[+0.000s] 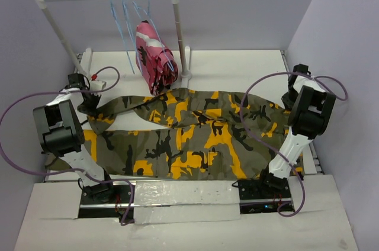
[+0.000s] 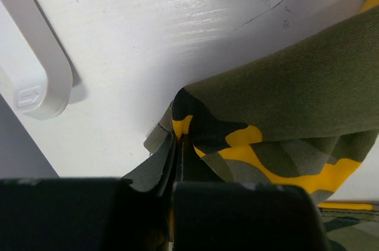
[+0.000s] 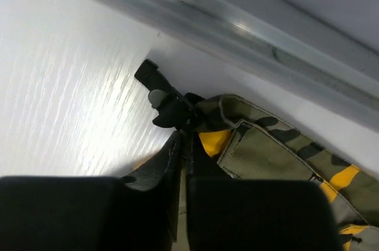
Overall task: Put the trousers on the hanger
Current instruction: Flatten out the trousers at the center of the board, then fold the trousers at the center of the board.
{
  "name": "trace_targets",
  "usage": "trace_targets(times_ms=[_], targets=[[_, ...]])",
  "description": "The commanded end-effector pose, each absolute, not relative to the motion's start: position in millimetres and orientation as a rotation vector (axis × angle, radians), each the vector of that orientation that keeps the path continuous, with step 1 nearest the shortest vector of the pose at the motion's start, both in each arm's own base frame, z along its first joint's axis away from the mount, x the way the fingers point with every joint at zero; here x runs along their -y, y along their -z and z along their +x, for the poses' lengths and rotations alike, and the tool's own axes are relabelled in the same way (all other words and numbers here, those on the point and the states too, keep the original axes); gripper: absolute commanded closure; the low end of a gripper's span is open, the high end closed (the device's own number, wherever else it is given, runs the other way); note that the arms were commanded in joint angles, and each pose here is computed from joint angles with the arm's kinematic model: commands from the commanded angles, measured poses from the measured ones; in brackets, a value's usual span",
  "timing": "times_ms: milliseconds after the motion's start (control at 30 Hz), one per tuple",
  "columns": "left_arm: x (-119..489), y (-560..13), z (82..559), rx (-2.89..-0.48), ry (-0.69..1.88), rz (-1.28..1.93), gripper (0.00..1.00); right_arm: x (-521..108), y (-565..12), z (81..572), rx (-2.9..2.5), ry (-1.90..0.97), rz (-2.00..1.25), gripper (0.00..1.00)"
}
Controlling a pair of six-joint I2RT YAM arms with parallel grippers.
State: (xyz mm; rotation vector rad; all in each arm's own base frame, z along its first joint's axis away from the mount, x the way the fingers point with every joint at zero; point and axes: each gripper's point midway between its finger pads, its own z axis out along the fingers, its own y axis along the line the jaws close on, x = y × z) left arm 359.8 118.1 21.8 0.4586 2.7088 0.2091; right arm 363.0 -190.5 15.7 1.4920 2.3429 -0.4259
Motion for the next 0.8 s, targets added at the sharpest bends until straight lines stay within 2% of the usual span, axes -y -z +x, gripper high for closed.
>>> trace_targets(times_ms=[0,133,300,367,567,767], targets=[[-120,-39,366,-2.701,-0.205,0.372,1.0,180,-21,364,-2.357,0.304,1.455,1.0],[-122,-54,369,-2.673,-0.229,0.393,1.0,186,-50,375,-2.299,0.335,1.394,1.0],[-144,-103,388,-2.625,-0.373,0.429,1.0,208,-141,389,-2.01,0.37,1.36,1.0],[-140,-110,387,-2.627,-0.336,0.442,1.0,209,-160,388,-1.941,0.356,1.343,1.0],[-132,-112,380,-2.652,-0.273,0.42,1.0,194,-165,383,-1.908,0.287,1.299,1.0],[-146,-164,400,-2.562,-0.377,0.385,1.0,185,-200,397,-1.847,0.188,1.217,1.0]])
